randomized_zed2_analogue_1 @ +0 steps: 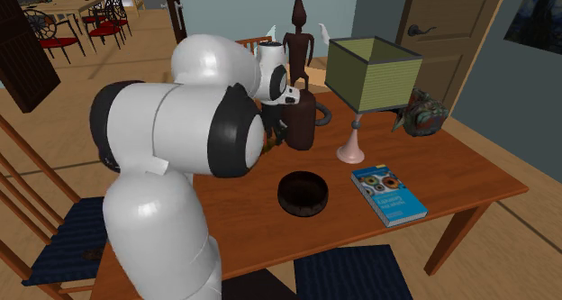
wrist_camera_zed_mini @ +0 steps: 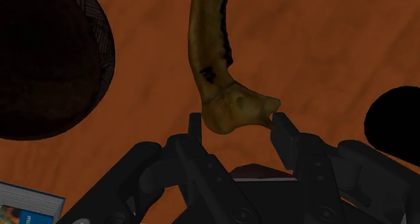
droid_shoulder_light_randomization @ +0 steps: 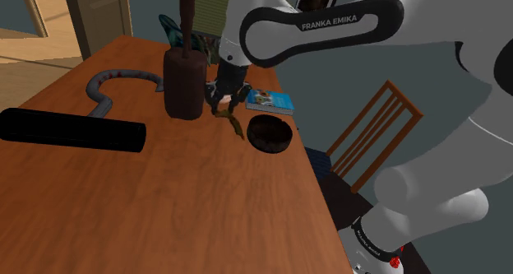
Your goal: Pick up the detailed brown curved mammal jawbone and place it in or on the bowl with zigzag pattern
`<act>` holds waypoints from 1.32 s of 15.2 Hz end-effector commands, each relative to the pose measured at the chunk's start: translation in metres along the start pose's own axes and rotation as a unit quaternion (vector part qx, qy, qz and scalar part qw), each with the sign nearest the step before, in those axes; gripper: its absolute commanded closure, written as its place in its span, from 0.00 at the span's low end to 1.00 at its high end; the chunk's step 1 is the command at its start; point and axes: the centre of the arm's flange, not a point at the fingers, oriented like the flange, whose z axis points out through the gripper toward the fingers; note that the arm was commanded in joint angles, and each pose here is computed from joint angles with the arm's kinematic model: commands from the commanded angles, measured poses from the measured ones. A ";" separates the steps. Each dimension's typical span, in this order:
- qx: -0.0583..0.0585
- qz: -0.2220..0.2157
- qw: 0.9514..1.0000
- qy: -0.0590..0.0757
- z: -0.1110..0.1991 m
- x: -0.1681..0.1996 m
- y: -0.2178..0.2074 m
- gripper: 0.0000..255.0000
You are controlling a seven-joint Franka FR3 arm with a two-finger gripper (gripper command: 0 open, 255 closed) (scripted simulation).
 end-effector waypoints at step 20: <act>0.001 -0.001 1.000 0.000 0.031 0.016 0.182 1.00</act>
